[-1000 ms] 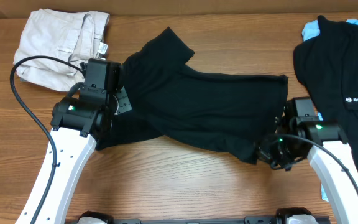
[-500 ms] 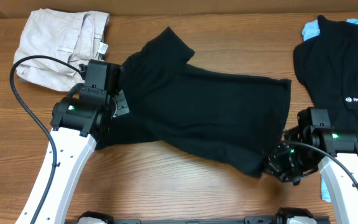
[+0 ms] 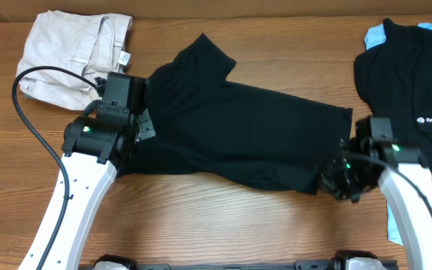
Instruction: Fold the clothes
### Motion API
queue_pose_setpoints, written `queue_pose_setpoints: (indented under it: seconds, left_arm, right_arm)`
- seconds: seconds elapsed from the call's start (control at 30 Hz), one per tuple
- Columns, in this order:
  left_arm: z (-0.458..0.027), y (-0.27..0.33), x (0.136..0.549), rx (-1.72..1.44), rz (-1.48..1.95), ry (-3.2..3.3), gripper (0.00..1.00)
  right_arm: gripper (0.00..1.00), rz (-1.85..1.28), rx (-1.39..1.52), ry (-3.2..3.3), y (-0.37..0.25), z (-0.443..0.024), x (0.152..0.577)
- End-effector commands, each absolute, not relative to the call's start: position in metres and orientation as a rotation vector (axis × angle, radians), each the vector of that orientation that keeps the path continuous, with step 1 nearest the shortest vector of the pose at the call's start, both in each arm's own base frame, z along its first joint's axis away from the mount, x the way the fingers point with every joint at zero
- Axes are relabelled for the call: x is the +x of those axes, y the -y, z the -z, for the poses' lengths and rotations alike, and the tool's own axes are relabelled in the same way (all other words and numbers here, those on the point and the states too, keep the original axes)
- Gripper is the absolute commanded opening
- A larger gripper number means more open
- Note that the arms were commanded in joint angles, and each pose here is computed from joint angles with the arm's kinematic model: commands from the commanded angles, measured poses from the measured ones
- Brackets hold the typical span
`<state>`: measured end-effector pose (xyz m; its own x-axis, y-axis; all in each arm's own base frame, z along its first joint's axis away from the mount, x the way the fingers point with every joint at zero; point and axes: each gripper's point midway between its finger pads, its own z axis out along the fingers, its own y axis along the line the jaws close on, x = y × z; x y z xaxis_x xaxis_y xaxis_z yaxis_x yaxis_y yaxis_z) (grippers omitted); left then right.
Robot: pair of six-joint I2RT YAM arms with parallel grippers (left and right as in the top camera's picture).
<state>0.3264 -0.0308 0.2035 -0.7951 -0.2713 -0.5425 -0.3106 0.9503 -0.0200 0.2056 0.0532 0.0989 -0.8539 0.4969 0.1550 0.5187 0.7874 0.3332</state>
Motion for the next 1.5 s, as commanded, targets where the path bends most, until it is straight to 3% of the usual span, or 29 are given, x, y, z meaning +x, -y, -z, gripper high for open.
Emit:
queue_pose_setpoints:
  seconds: [0.0, 0.13, 0.2, 0.37, 0.43, 0.5, 0.63, 0.83, 0.93, 1.13, 1.33, 1.47]
  left_arm:
    - [-0.2, 0.031, 0.335, -0.383, -0.134, -2.547, 0.04]
    - [-0.186, 0.032, 0.338, -0.38, -0.157, -2.588, 0.04]
    - [-0.179, 0.033, 0.34, -0.377, -0.159, -2.609, 0.04]
    - [-0.167, 0.038, 0.346, -0.377, -0.143, -2.637, 0.04]
    - [-0.164, 0.04, 0.349, -0.375, -0.133, -2.64, 0.04]
    - [-0.163, 0.042, 0.35, -0.374, -0.125, -2.64, 0.04]
    - [-0.164, 0.043, 0.351, -0.372, -0.116, -2.637, 0.04]
    - [-0.164, 0.043, 0.352, -0.372, -0.116, -2.636, 0.04]
    - [-0.164, 0.043, 0.351, -0.372, -0.117, -2.636, 0.04]
    - [-0.164, 0.043, 0.351, -0.372, -0.117, -2.636, 0.04]
    - [-0.164, 0.043, 0.353, -0.372, -0.113, -2.63, 0.04]
    - [-0.164, 0.043, 0.353, -0.372, -0.113, -2.63, 0.04]
  right_arm:
    - [0.04, 0.55, -0.835, 2.903, -0.049, -0.079, 0.231]
    - [0.05, 0.707, -0.741, 2.911, -0.063, -0.058, 0.262]
    - [0.17, 0.866, -0.657, 2.916, -0.076, -0.062, 0.276]
    - [0.33, 1.556, -0.228, 2.892, -0.125, -0.139, 0.319]
    - [0.36, 1.691, -0.12, 2.884, -0.131, -0.168, 0.33]
    - [0.4, 1.651, -0.141, 2.921, -0.128, -0.176, 0.336]
    - [0.4, 1.221, -0.411, 3.039, -0.097, -0.15, 0.335]
    - [0.4, 0.607, -0.624, 2.972, -0.051, -0.109, 0.281]
    - [0.41, 0.444, -0.668, 2.939, -0.037, -0.096, 0.264]
    - [0.41, 0.396, -0.675, 2.909, -0.035, -0.061, 0.246]
    - [0.41, 0.452, -0.691, 3.041, -0.033, -0.034, 0.27]
    - [0.36, 0.474, -0.698, 3.086, -0.034, -0.029, 0.28]
